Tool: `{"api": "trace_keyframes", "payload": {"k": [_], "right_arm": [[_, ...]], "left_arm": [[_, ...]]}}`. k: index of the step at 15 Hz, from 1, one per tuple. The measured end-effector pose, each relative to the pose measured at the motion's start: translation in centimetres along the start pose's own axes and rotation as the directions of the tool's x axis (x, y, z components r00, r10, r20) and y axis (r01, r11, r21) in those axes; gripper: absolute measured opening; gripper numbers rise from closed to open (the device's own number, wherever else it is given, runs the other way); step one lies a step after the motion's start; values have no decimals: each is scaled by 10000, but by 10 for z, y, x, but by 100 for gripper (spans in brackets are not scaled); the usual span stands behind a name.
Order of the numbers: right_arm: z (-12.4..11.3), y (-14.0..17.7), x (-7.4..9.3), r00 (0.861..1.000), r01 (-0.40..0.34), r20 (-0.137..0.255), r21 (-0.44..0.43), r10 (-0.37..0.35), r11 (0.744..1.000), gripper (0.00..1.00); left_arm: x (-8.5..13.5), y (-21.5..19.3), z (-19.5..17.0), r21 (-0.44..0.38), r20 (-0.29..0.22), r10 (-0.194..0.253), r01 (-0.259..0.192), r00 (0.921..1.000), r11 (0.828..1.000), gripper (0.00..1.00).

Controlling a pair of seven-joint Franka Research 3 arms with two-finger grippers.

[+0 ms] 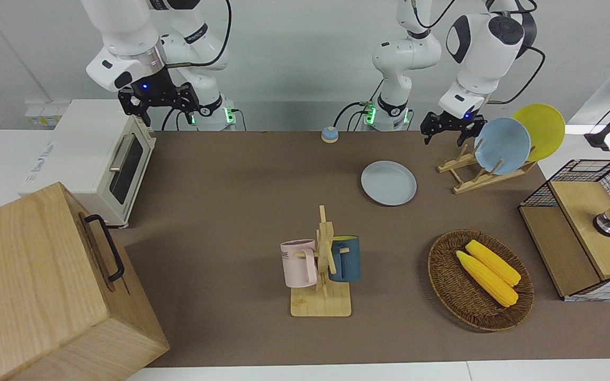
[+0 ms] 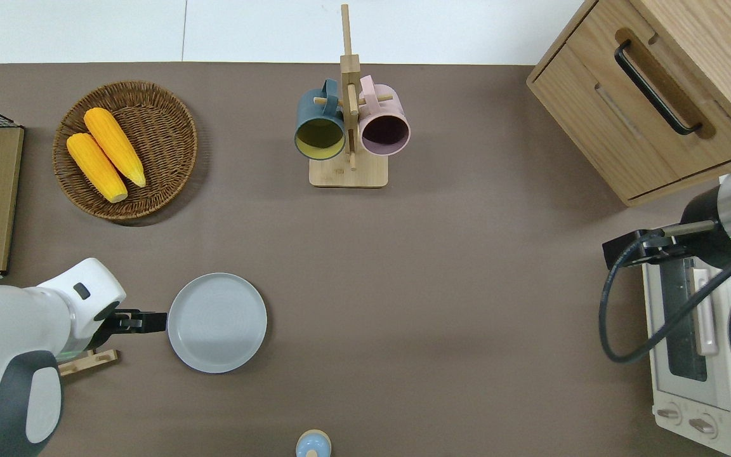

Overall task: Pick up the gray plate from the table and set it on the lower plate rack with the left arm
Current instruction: 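Grasp the near rim of the gray plate with the left gripper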

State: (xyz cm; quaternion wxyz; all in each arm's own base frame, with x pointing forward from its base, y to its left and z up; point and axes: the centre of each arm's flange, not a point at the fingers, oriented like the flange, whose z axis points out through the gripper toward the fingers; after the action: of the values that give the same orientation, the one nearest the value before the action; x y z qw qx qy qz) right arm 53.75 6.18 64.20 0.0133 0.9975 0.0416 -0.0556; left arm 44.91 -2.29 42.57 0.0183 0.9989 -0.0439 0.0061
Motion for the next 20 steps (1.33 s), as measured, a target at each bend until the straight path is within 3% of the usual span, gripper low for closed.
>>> {"api": "trace_keyframes", "payload": {"k": [7,20], "right_arm": [[0,0,0,10000,0,0,0,0,10000,99],[0,0,0,10000,0,0,0,0,10000,99]], "left_arm": [[-24,-4,59,-99,-358,-1082,1080,9935,9941,99],[-30,-7,120,-109,-173,-1274,1272,9917,9918,96]]}}
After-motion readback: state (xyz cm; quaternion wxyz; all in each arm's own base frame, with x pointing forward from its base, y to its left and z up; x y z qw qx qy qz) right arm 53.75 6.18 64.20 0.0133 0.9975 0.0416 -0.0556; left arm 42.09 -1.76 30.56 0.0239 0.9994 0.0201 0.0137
